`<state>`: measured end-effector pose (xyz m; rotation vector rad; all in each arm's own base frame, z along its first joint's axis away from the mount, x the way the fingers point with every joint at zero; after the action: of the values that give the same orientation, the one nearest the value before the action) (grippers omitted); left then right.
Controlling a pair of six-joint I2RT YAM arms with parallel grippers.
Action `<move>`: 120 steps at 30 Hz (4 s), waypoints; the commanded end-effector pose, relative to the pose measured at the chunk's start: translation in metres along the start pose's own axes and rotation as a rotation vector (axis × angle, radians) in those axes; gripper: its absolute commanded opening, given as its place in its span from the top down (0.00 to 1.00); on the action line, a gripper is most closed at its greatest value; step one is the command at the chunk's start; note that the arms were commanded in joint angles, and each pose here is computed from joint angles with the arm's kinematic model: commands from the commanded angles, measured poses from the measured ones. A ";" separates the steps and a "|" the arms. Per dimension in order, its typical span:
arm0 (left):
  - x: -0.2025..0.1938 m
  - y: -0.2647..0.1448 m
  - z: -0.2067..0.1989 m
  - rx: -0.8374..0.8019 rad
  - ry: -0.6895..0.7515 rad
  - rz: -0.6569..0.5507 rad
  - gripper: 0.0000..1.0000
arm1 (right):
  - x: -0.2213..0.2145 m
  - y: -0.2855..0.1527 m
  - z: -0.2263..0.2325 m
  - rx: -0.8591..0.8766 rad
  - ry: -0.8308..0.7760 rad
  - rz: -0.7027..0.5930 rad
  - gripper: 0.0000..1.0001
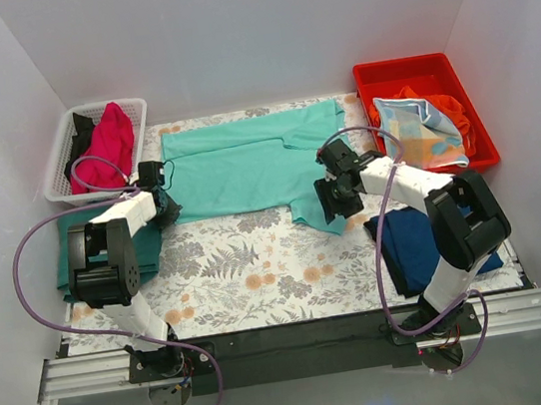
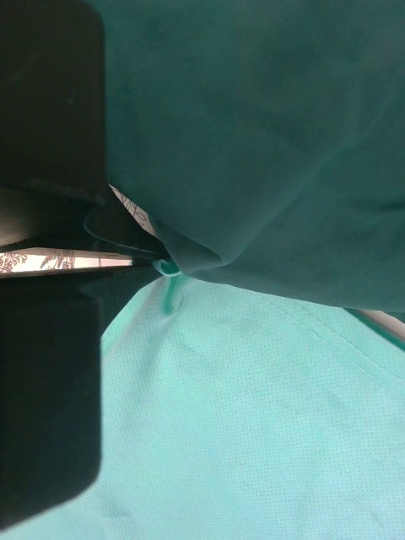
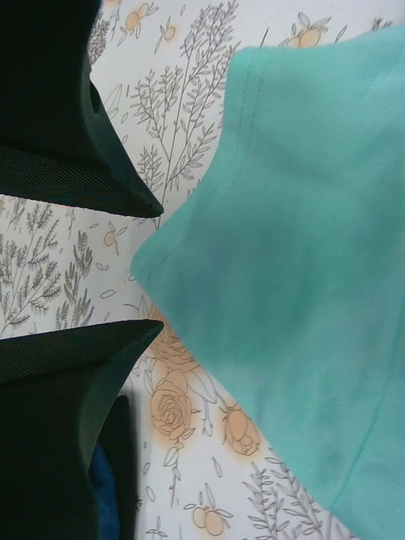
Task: Fold and stack the t-shirts
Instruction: Grap the side of the flattened tshirt closest away from the robot with both arms, then fold the other side of the tshirt into a rectangle
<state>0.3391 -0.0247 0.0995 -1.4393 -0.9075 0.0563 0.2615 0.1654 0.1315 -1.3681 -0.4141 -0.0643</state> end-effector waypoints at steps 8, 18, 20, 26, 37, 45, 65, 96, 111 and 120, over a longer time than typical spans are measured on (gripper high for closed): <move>-0.014 -0.004 0.004 0.000 0.029 0.061 1.00 | -0.020 0.013 -0.013 -0.098 0.020 -0.009 0.43; -0.015 -0.003 0.006 0.006 0.030 0.060 1.00 | -0.035 0.032 -0.014 -0.068 0.026 0.032 0.51; -0.015 -0.003 0.006 0.006 0.030 0.062 1.00 | -0.040 0.033 -0.015 -0.065 0.034 0.046 0.59; -0.015 -0.005 0.007 0.007 0.031 0.058 1.00 | -0.057 0.025 -0.023 -0.119 0.045 0.096 0.98; -0.038 -0.020 0.021 -0.030 0.024 0.100 1.00 | -0.073 -0.018 -0.041 -0.284 0.046 0.018 0.99; -0.025 -0.043 0.015 -0.068 0.029 0.051 1.00 | -0.062 -0.028 -0.039 -0.270 0.054 -0.040 0.99; 0.060 -0.063 -0.038 -0.123 -0.007 -0.167 1.00 | 0.031 -0.061 -0.043 -0.284 0.154 -0.310 0.99; 0.126 0.038 -0.095 -0.023 0.052 -0.189 1.00 | 0.145 0.008 -0.097 -0.215 0.214 -0.308 0.99; 0.158 0.035 -0.111 -0.058 0.046 -0.289 0.33 | 0.225 0.008 -0.092 -0.079 0.218 -0.449 0.68; 0.150 0.012 -0.100 -0.088 0.052 -0.302 0.29 | 0.176 0.000 -0.047 -0.100 0.074 -0.384 0.64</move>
<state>0.5141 -0.0283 0.1343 -1.3692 -1.0153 -0.1826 0.4677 0.1291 0.1660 -1.3682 -0.5149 -0.5265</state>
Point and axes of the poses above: each gripper's point midway between its finger pads, its own y axis out along the fingers, its own z axis along the line the jaws close on, x = y × z, the point moved 9 cm from there along -y, back along the fingers
